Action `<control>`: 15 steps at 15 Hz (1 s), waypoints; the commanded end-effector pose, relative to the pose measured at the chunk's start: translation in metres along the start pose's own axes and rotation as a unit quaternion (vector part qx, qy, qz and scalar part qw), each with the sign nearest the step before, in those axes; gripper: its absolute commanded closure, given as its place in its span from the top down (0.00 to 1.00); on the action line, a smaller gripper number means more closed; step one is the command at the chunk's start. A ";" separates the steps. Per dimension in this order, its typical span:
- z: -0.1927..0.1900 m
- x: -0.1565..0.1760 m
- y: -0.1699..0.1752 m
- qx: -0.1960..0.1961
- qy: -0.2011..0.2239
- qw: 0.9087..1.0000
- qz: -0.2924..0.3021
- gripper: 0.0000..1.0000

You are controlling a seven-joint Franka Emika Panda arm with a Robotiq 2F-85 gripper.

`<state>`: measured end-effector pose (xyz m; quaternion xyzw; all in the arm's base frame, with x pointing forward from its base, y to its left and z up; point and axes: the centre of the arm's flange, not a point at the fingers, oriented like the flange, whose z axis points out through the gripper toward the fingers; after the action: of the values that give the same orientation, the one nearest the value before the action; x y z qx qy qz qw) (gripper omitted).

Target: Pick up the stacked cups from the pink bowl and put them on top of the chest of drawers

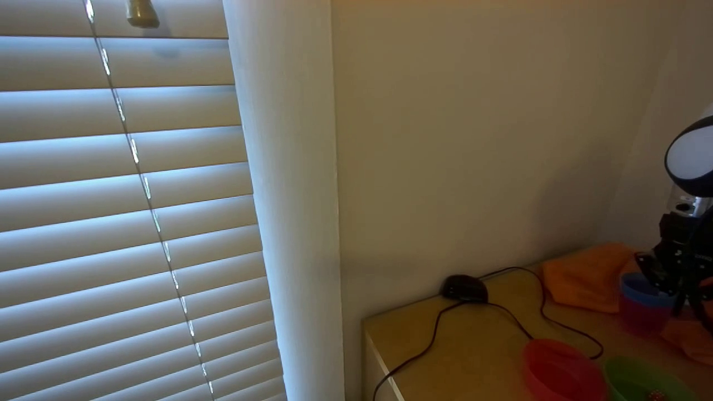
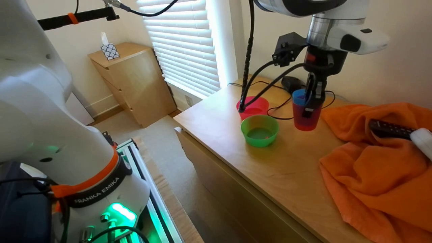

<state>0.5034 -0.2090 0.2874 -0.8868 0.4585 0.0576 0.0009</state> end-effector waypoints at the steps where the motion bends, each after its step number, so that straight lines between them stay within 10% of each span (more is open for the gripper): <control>1: 0.011 0.008 -0.006 0.006 -0.012 0.999 -0.039 0.02; 15: 0.051 0.016 -0.011 0.025 -0.007 0.997 -0.075 0.02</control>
<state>0.5180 -0.2057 0.2525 -0.9191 0.3912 0.0451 0.0164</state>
